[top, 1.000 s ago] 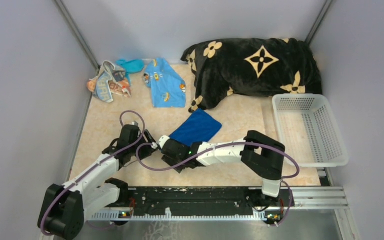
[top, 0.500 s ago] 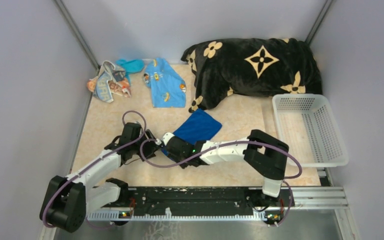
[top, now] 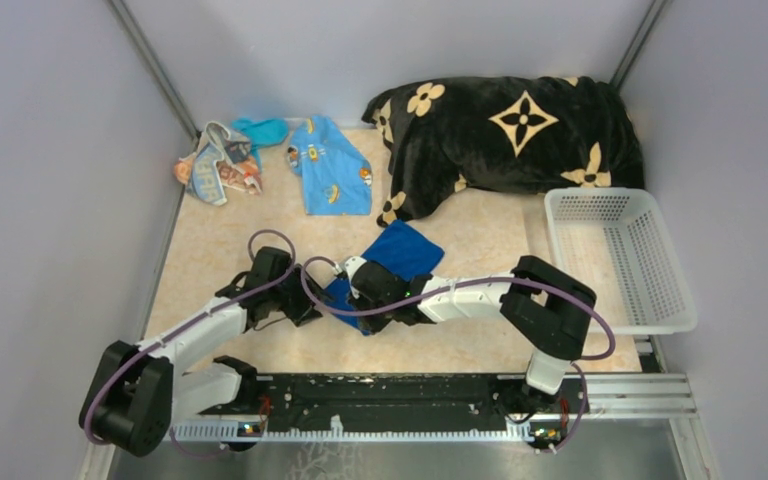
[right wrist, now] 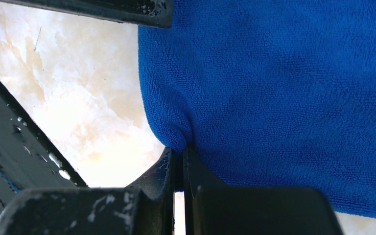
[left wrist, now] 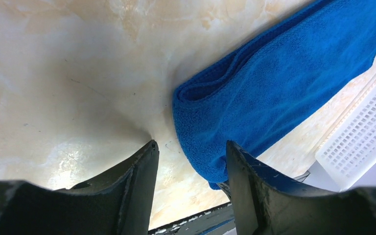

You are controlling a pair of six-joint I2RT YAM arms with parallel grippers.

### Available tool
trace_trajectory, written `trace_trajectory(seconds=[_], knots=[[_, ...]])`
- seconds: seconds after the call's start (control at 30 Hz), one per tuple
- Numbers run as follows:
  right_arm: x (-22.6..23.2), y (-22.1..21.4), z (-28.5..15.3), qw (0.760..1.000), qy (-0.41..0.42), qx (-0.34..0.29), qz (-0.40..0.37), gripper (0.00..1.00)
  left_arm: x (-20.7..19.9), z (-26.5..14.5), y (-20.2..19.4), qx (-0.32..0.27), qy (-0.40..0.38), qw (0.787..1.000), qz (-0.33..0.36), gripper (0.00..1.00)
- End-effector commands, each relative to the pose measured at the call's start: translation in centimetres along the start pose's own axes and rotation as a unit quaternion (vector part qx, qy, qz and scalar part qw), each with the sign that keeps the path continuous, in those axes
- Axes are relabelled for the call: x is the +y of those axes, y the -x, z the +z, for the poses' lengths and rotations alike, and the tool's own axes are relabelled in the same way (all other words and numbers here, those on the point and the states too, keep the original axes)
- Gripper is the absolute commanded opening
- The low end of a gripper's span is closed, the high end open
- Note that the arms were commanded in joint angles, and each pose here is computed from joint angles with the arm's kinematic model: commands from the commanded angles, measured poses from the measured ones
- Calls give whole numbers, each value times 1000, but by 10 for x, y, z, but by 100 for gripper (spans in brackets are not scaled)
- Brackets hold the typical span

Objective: Roll the towels
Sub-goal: Roll the towel at the center of the board.

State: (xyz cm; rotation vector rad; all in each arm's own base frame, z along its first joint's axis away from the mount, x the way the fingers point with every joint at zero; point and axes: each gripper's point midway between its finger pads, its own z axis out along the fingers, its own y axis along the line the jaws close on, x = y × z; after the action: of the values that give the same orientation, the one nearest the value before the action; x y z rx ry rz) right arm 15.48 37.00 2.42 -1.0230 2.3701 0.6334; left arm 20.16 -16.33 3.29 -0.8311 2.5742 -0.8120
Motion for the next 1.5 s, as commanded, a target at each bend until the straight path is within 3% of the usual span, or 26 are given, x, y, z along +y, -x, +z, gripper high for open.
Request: trace_trajectory(seconds=[0.0,0.43,0.6,0.73,0.9,0.97,1.17,1.47], knots=[[9,19,-11,998,26,-34,34,0,0,3,0,-11,17,999,-41,58],[6,30,-24,991,76,-66,89,0,4,19,0,-40,55,996,-60,54],[7,31,-25,990,81,-66,90,0,5,24,8,-56,71,994,-55,47],[7,29,-25,990,88,-63,94,0,9,25,17,-74,92,992,-43,37],[6,26,-26,988,101,-56,100,0,16,24,26,-92,123,988,-15,11],[6,22,-26,987,108,-50,107,0,19,24,28,-94,134,986,-2,9],[7,15,-25,980,139,-31,139,0,13,20,35,-100,137,985,37,37],[-4,7,-21,959,189,-22,209,0,-11,-1,40,-117,84,988,52,60]])
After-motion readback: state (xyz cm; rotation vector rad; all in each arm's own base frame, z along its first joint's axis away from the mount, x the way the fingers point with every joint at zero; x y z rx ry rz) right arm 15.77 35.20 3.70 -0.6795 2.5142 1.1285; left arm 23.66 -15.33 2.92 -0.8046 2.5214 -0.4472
